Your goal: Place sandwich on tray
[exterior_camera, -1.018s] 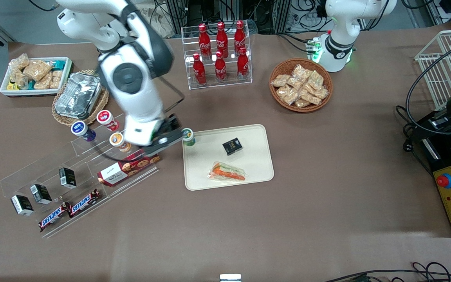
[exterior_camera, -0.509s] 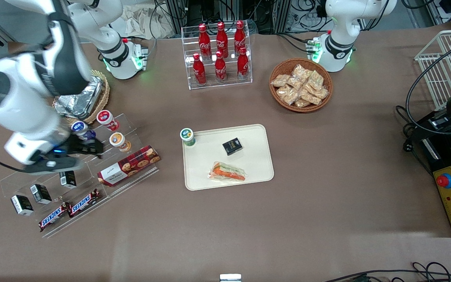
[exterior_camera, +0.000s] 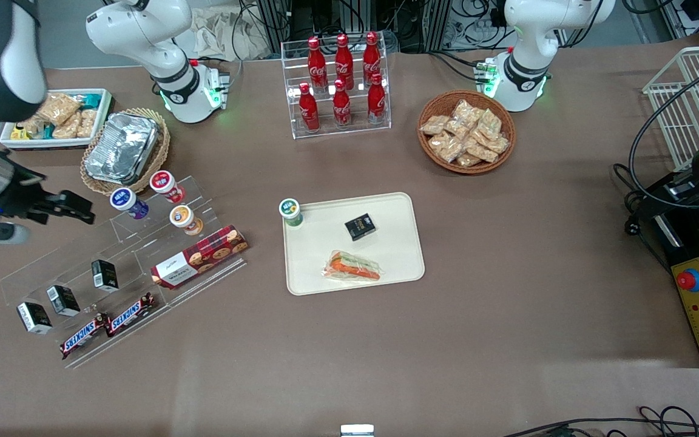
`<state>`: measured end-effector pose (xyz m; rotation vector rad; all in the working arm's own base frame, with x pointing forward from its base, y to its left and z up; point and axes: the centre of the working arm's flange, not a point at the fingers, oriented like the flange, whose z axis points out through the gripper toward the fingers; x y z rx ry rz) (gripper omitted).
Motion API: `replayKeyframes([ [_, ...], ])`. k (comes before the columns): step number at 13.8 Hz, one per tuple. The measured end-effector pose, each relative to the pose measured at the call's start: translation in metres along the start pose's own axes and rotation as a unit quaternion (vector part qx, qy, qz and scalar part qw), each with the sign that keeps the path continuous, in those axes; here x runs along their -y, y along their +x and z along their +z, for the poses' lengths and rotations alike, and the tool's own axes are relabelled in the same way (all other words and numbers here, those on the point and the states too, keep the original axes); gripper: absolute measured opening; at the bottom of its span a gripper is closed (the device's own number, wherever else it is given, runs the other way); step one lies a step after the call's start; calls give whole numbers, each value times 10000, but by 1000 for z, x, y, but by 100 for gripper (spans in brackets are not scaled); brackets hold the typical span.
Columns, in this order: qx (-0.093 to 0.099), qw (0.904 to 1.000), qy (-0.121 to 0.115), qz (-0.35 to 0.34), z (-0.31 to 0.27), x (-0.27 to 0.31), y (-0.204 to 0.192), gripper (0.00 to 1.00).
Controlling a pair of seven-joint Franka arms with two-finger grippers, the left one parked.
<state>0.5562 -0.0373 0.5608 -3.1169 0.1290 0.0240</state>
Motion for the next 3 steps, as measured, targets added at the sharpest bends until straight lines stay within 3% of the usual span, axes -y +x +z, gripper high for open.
replayKeyframes([
  [3,166,9995,84,247,-13,-33,-16,100],
])
